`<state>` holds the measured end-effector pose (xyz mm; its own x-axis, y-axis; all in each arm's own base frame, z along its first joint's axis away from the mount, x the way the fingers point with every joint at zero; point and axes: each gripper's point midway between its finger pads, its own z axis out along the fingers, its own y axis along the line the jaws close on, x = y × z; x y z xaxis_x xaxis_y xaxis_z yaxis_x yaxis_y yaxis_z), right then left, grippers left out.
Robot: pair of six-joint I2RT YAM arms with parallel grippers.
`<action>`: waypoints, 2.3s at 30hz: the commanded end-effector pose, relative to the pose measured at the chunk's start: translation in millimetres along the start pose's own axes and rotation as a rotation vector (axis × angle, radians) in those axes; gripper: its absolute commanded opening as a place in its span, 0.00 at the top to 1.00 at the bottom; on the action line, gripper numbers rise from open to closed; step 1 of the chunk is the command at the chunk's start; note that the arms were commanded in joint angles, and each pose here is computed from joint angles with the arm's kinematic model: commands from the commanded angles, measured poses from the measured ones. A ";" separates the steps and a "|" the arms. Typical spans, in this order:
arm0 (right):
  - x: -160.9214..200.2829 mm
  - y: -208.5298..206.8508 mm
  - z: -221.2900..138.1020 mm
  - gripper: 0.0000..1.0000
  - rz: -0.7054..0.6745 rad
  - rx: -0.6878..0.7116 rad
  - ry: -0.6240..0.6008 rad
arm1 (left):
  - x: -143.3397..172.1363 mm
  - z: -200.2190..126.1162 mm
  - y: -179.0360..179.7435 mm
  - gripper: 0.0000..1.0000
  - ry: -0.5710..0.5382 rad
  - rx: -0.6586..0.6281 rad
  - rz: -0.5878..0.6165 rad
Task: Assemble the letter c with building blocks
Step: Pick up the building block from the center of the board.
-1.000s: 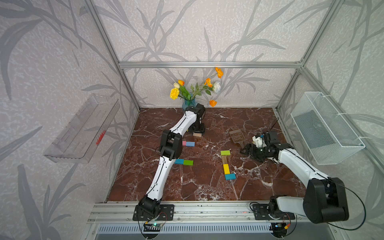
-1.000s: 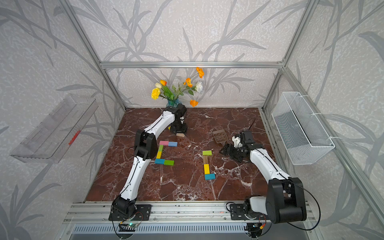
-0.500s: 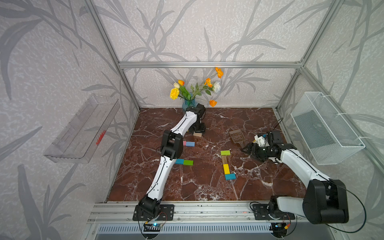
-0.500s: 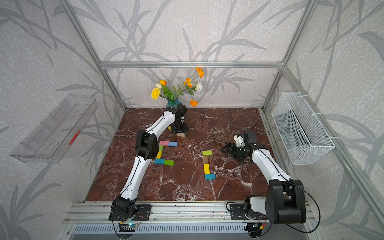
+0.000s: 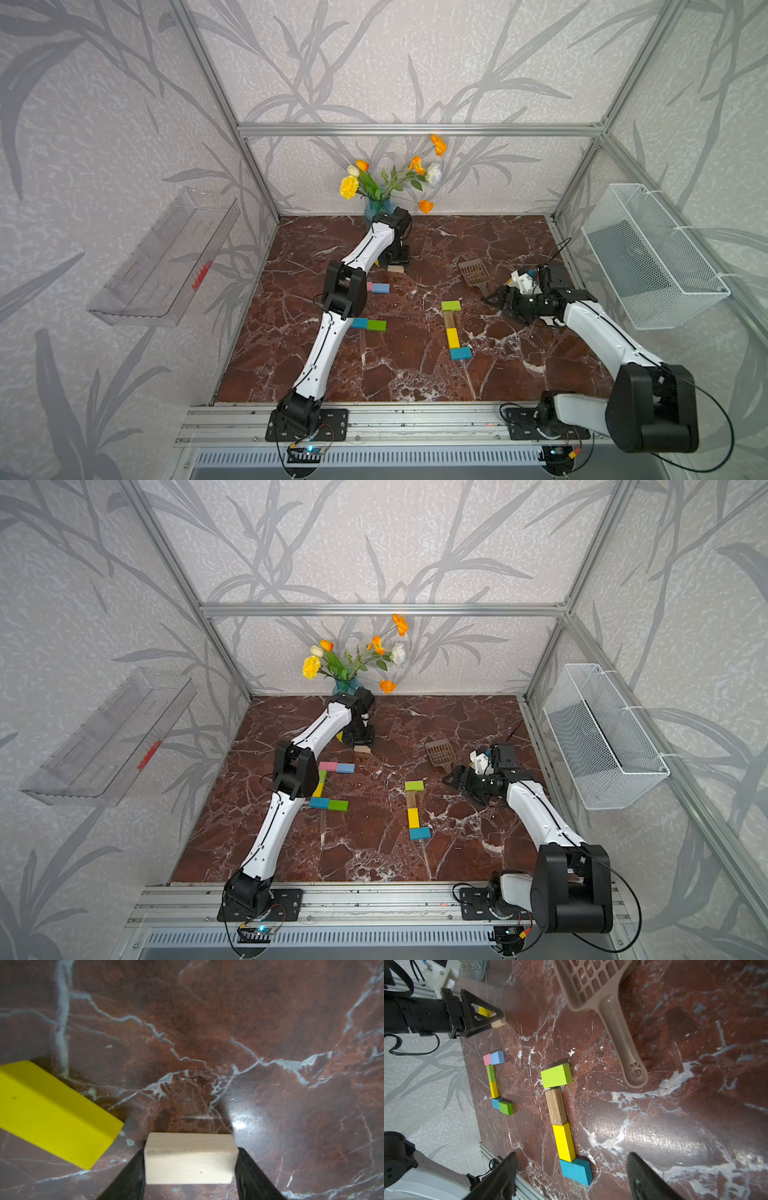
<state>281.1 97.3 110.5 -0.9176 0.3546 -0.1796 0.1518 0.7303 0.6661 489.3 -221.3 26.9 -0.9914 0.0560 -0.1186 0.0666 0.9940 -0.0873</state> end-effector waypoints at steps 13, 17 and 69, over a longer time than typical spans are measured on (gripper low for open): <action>9.7 7.6 -3.5 0.18 0.004 -0.039 0.051 | 32.3 -52.3 -34.6 0.48 -0.021 0.092 -0.050; 9.9 7.4 -2.6 0.19 0.022 -0.040 0.057 | 41.5 -69.2 -55.5 0.49 -0.033 0.119 -0.076; -17.3 -29.4 -17.3 0.18 0.149 -0.043 0.037 | 119.8 -39.4 -251.2 0.53 0.020 0.346 -0.217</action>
<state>289.9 58.2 107.0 -0.8947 0.4418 -0.0663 0.2707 0.6542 0.7062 350.1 -453.1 75.4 -0.9880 -0.1479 -0.0438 -0.1153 0.8970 -0.4268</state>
